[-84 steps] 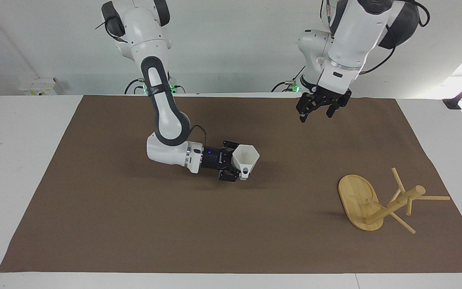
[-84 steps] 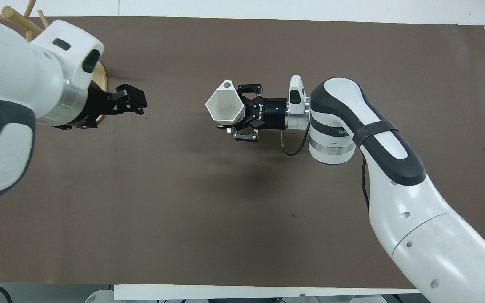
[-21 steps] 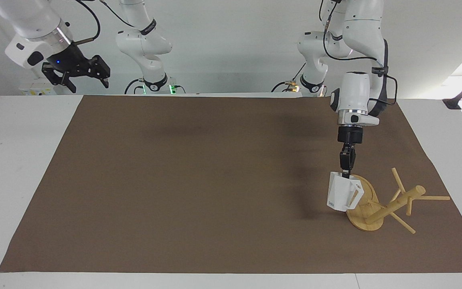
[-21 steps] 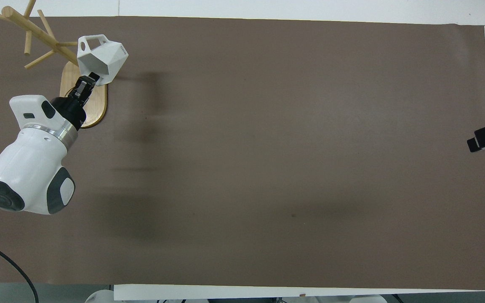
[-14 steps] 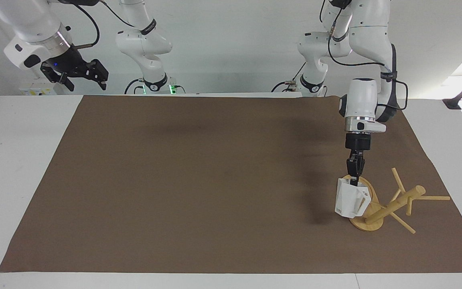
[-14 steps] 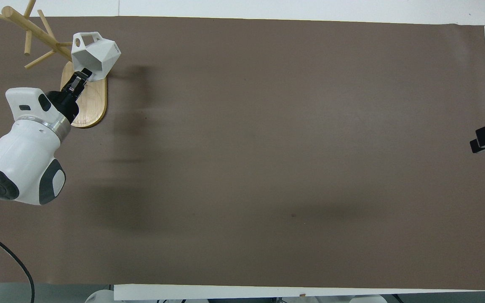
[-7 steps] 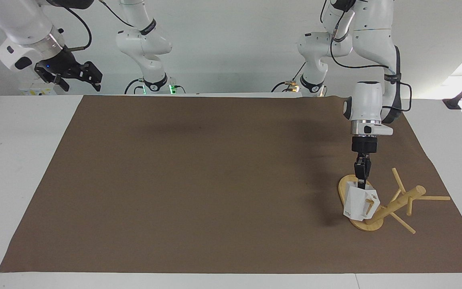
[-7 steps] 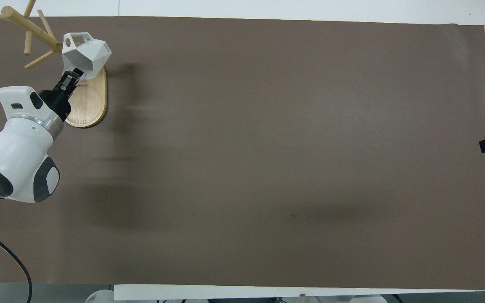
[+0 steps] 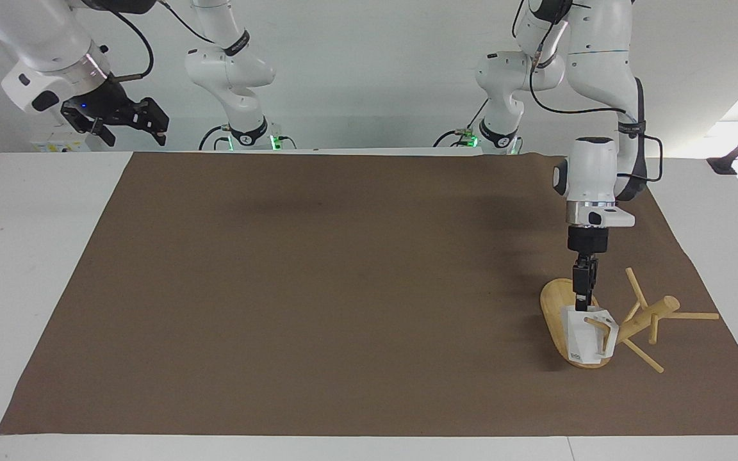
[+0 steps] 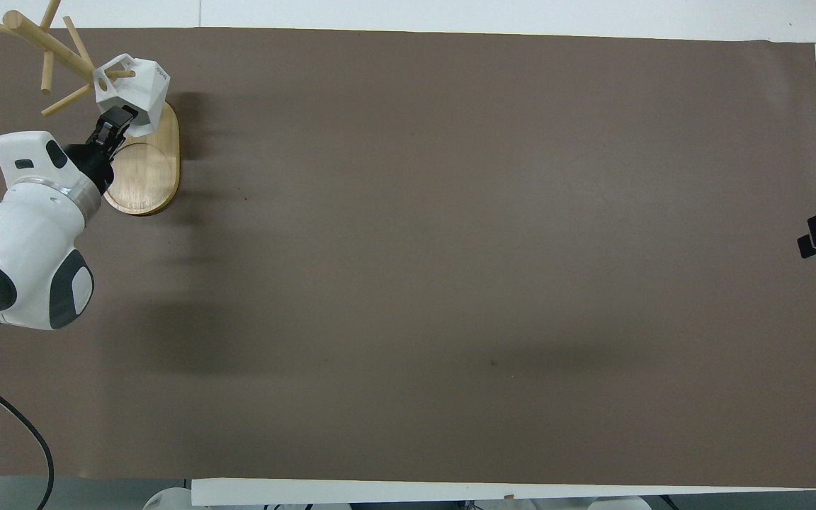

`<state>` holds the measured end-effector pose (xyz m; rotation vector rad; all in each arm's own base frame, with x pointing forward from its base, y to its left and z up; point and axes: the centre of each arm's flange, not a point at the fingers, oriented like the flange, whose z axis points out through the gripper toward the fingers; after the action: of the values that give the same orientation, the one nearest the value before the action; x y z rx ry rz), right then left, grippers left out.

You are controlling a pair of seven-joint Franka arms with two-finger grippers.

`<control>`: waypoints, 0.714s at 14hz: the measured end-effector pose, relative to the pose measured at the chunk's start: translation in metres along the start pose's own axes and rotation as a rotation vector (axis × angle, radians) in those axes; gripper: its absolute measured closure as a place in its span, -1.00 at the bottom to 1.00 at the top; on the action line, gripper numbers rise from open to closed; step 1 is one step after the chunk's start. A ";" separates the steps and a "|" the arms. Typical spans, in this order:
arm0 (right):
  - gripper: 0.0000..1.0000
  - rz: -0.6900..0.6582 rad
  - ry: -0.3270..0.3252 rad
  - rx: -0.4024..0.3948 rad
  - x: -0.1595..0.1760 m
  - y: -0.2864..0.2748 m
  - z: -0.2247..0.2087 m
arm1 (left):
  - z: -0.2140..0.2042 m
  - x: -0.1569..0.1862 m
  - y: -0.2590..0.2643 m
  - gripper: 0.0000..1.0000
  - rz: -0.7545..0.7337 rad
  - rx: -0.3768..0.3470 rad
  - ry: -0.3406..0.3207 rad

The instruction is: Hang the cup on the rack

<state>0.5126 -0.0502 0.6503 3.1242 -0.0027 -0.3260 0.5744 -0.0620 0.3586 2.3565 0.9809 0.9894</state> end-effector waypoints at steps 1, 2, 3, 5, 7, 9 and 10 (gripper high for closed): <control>-0.99 0.000 0.000 0.000 0.000 0.000 0.000 | -0.002 0.004 0.003 -0.58 0.000 0.032 -0.007; -0.99 0.000 0.001 0.000 0.000 0.000 0.000 | -0.006 0.006 0.007 -0.79 0.002 0.084 -0.025; -0.99 0.000 0.001 0.000 0.000 0.000 0.000 | -0.013 0.007 0.012 -0.97 0.009 0.147 -0.048; -0.99 0.000 0.000 0.000 0.000 0.000 0.000 | -0.037 0.003 0.028 -1.00 0.028 0.248 -0.088; -0.99 0.000 0.000 0.000 0.000 0.000 0.000 | -0.066 0.000 0.044 -1.00 0.052 0.338 -0.123; -0.99 0.000 0.000 0.000 0.000 0.000 0.000 | -0.094 0.001 0.061 -1.00 0.104 0.432 -0.160; -0.99 0.000 0.000 0.000 0.000 0.000 0.000 | -0.107 0.006 0.072 -1.00 0.146 0.484 -0.185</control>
<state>0.5123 -0.0502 0.6502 3.1243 -0.0026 -0.3265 0.5311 -0.0963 0.4750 2.8886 1.0810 0.6127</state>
